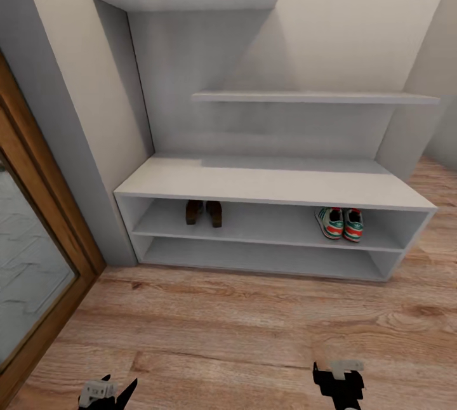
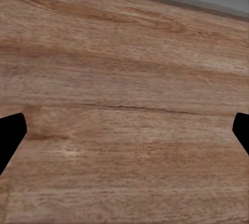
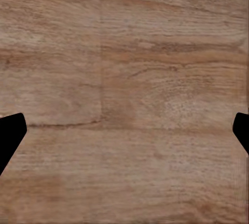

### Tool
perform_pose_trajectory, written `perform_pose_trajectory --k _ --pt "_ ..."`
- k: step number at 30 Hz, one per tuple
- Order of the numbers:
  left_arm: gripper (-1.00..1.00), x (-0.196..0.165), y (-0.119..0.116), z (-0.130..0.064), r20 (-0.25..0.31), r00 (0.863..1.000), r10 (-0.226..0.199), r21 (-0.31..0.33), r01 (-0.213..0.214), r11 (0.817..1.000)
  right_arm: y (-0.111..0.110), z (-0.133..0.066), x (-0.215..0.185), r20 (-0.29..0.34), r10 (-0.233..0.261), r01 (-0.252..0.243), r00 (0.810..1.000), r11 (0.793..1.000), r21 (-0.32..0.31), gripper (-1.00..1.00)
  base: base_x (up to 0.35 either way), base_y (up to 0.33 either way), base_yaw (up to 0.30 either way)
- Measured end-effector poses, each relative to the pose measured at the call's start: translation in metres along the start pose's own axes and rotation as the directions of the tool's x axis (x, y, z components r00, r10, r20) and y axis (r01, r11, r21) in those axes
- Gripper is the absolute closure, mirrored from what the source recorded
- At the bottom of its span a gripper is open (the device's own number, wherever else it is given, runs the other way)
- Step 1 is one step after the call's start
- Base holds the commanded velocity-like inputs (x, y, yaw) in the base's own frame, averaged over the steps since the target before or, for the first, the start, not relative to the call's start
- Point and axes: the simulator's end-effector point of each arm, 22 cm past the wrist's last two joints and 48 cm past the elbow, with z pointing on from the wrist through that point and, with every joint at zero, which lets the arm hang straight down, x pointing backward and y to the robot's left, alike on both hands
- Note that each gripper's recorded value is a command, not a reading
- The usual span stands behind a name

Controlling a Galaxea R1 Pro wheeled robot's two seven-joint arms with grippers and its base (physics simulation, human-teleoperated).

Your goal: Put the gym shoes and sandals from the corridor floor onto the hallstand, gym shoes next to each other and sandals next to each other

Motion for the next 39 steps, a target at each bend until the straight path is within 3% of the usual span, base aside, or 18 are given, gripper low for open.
perform_pose_trajectory --k 6,24,39 --pt "-1.0 0.0 0.002 -0.001 -0.002 1.0 0.001 -0.004 -0.001 1.0 -0.015 -0.005 0.016 -0.008 -0.011 0.011 1.0 1.0 0.015 -1.0 0.0 0.0 0.0" --pt "-1.0 0.002 0.003 -0.002 -0.005 1.0 -0.002 -0.006 0.002 1.0 -0.018 -0.01 0.025 -0.005 -0.01 0.011 1.0 1.0 0.018 -1.0 0.0 0.0 0.0" --pt "-1.0 -0.027 -0.005 -0.014 -0.009 1.0 -0.004 -0.007 0.004 1.0 -0.024 -0.029 0.002 -0.014 -0.013 0.013 1.0 1.0 0.017 -1.0 0.0 0.0 0.0"
